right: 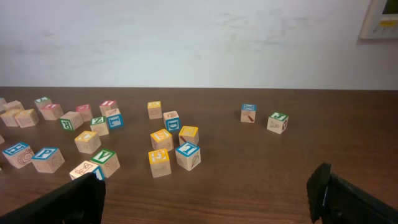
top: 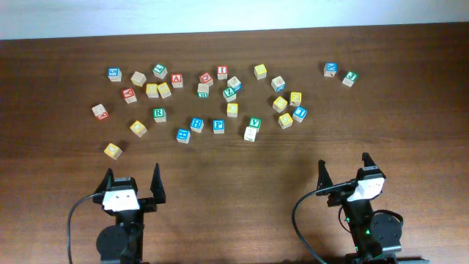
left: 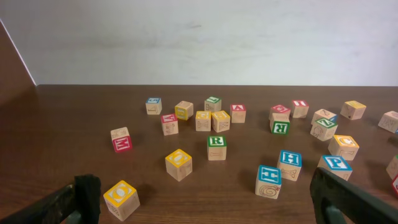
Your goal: Spell out ICRA
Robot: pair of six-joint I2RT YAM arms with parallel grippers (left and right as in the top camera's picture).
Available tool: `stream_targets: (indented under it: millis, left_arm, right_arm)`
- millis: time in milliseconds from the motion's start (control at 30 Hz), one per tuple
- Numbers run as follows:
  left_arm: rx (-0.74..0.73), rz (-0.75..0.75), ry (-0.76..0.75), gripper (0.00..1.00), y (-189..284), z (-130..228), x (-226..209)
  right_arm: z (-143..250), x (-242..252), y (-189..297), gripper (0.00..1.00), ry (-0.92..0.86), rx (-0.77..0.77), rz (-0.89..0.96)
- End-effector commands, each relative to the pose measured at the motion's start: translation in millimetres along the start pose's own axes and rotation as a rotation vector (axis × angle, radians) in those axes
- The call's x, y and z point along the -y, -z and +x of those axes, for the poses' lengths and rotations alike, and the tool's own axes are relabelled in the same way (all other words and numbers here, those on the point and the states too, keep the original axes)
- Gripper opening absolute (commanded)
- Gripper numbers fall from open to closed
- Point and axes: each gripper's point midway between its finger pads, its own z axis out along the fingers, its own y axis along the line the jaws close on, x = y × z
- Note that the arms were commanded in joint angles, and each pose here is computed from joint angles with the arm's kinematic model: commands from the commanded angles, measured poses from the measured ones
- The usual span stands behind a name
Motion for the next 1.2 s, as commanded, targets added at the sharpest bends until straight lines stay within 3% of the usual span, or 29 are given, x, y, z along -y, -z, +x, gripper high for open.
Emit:
stream_targets:
  millis: [0,1100,1167]
  left_arm:
    - [0.003,-0.001,0.007,0.99,0.2,0.5,-0.5]
    - [0.003,0.0,0.007,0.99,0.2,0.4,-0.3]
    - [0.0,0.055,0.007,0.99,0.4,1.2,9.2]
  right_arm:
    - [2.8,3.4,-0.1,0.98,-0.004,-0.006,0.016]
    - [2.8,3.4,-0.1,0.98,-0.004,-0.006,0.016]
    - [2.8,3.4,-0.1,0.98,-0.004,-0.006,0.016]
